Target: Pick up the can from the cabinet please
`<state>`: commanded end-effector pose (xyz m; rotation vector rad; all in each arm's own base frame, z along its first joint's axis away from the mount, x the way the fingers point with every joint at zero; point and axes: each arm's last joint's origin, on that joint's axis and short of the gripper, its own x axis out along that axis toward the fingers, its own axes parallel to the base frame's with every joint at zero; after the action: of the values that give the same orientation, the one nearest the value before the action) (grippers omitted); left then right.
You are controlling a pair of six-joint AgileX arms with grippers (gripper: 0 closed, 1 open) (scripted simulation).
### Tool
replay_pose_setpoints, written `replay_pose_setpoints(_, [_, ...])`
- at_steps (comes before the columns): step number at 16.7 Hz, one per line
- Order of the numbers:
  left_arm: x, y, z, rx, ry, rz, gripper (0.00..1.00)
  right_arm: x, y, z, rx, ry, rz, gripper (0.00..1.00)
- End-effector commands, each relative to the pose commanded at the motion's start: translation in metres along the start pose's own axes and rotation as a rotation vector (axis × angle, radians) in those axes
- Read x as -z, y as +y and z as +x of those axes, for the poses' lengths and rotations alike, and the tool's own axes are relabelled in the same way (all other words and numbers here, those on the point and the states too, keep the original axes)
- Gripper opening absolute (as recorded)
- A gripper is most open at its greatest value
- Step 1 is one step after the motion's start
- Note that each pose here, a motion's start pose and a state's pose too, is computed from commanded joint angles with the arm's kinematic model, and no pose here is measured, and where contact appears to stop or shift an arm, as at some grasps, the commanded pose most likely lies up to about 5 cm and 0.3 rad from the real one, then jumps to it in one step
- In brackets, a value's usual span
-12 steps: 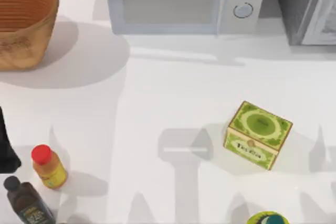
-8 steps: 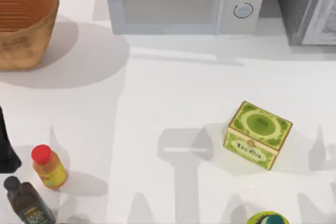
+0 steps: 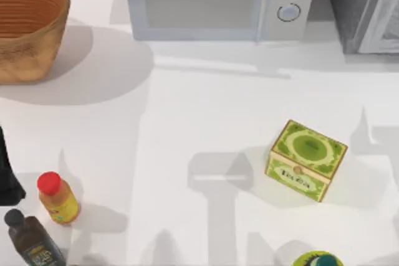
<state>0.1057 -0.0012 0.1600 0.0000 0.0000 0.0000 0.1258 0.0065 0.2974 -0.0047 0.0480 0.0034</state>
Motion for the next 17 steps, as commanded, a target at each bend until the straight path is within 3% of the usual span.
replay_pose_setpoints(5, [0.0, 0.0, 0.0, 0.0, 0.0, 0.0, 1.0, -0.113, 0.011, 0.038, -0.001, -0.027, 0.001, 1.0])
replay_pose_setpoints(9, [0.0, 0.0, 0.0, 0.0, 0.0, 0.0, 1.0, -0.178, 0.024, 0.076, 0.0, -0.049, 0.004, 1.0])
replay_pose_setpoints(13, [0.0, 0.0, 0.0, 0.0, 0.0, 0.0, 1.0, -0.211, 0.035, 0.108, 0.002, -0.053, 0.005, 1.0])
replay_pose_setpoints(17, [0.0, 0.0, 0.0, 0.0, 0.0, 0.0, 1.0, -0.219, 0.039, 0.12, 0.003, -0.048, 0.005, 1.0])
